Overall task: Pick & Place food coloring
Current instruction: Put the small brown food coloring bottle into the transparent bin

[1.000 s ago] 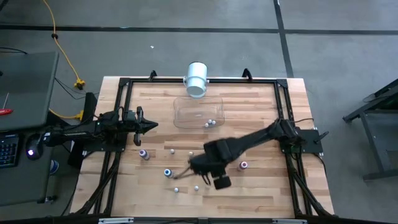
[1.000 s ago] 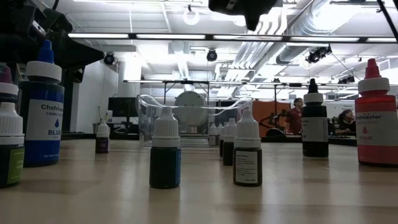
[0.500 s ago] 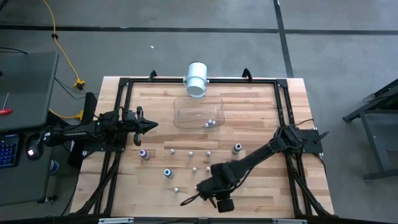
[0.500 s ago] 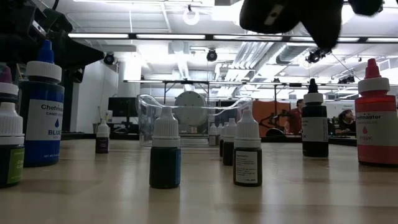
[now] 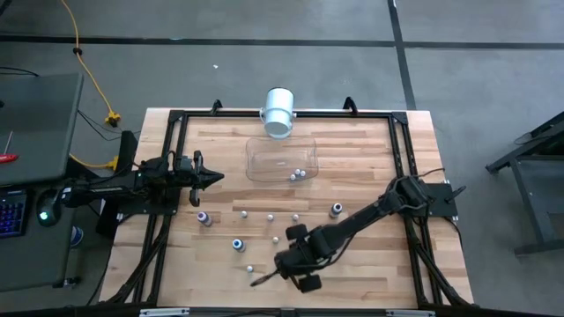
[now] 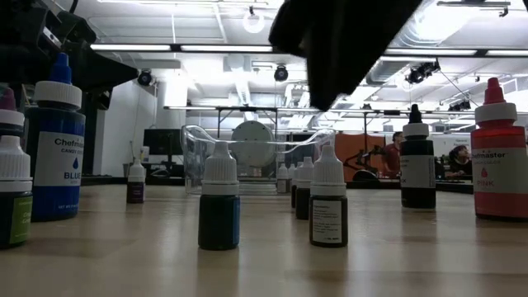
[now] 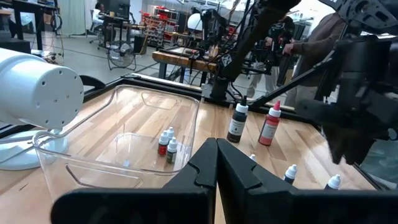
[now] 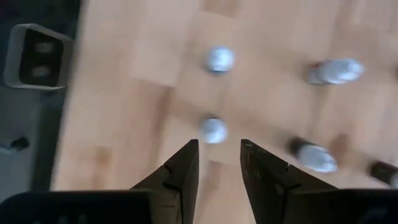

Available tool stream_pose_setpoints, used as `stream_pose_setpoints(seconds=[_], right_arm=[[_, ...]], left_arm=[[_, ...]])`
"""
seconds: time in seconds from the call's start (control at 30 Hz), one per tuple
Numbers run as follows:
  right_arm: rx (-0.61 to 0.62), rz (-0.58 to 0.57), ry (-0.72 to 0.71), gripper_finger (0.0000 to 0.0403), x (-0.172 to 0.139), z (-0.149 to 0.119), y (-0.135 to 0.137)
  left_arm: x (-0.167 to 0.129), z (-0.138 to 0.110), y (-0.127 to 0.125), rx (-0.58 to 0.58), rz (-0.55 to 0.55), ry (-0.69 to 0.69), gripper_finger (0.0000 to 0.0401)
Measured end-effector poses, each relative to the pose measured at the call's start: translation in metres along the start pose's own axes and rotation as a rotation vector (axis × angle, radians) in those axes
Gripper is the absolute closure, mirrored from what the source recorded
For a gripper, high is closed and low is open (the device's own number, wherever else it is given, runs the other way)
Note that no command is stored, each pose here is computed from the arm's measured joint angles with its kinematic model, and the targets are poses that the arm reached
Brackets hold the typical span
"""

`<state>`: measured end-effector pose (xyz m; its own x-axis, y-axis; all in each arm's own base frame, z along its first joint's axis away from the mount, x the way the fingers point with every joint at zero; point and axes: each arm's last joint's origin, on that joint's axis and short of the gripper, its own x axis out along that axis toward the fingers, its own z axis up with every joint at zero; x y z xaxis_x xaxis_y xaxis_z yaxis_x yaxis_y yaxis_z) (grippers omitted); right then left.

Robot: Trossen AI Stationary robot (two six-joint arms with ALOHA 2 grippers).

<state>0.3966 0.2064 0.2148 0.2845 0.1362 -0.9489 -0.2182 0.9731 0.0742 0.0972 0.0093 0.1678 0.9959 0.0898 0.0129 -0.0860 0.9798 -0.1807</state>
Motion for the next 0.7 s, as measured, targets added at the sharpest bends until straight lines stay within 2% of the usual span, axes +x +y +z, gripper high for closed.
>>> stream_pose_setpoints(seconds=[0.1,0.33,0.7], right_arm=[[0.048,-0.007,0.003,0.0295,0.003,0.002,-0.009],[0.161,0.065,0.067,0.0295,0.015,0.002,-0.017],[0.193,0.113,0.075,0.0295,0.027,0.004,-0.015]], left_arm=[[0.000,0.000,0.000,0.000,0.000,0.000,0.0400],[0.000,0.000,0.000,0.000,0.000,0.000,0.0400],[0.000,0.000,0.000,0.000,-0.003,0.001,0.0400]])
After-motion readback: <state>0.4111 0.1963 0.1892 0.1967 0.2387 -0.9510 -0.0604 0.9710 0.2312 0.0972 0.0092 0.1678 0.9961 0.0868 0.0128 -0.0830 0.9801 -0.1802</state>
